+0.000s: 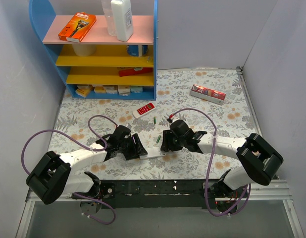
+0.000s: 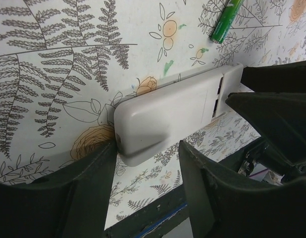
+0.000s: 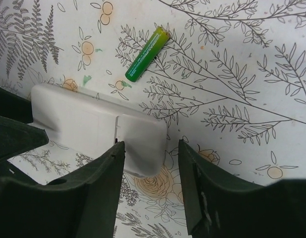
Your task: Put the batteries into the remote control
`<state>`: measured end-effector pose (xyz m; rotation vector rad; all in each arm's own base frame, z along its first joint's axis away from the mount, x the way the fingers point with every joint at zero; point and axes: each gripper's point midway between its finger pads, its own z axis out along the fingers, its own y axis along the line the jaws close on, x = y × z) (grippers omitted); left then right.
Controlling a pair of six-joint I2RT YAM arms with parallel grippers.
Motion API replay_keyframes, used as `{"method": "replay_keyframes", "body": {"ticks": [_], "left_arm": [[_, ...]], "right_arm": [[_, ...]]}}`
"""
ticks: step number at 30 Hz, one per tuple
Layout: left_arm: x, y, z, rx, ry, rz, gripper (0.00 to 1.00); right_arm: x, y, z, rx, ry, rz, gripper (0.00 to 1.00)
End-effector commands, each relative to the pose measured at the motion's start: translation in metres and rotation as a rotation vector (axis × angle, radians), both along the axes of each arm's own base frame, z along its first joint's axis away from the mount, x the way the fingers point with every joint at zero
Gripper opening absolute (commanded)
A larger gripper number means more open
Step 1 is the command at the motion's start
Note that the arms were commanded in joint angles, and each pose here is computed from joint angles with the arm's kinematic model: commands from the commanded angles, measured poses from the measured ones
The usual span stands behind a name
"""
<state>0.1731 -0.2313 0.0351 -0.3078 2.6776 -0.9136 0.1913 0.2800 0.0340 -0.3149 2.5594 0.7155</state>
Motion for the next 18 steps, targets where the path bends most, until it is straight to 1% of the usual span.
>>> {"method": "replay_keyframes", "body": {"ticks": [1, 2, 4, 10, 14, 15, 18], "left_arm": [[-0.010, -0.001, -0.003, -0.009, 0.020, -0.010, 0.51], [-0.010, -0.002, -0.003, -0.013, 0.018, -0.009, 0.49], [-0.013, -0.002, -0.005, -0.011, 0.027, -0.011, 0.49], [-0.016, -0.005, -0.006, -0.019, 0.032, -0.010, 0.46], [-0.018, -0.005, -0.006, -0.018, 0.033, -0.008, 0.46], [-0.018, -0.004, -0.007, -0.015, 0.033, -0.006, 0.46], [-0.017, -0.003, -0.008, -0.010, 0.028, -0.002, 0.46]], "right_arm": [[0.000, 0.006, 0.004, -0.013, 0.002, 0.021, 0.52], [-0.001, 0.005, 0.003, -0.018, 0.006, 0.020, 0.52], [-0.005, 0.003, 0.001, -0.033, 0.019, 0.027, 0.51], [-0.013, -0.002, -0.005, -0.059, 0.057, 0.034, 0.44], [-0.019, -0.001, -0.003, -0.065, 0.086, 0.063, 0.44], [-0.017, 0.001, 0.000, -0.062, 0.080, 0.066, 0.41], [-0.015, 0.001, 0.004, -0.066, 0.076, 0.071, 0.40]]}}
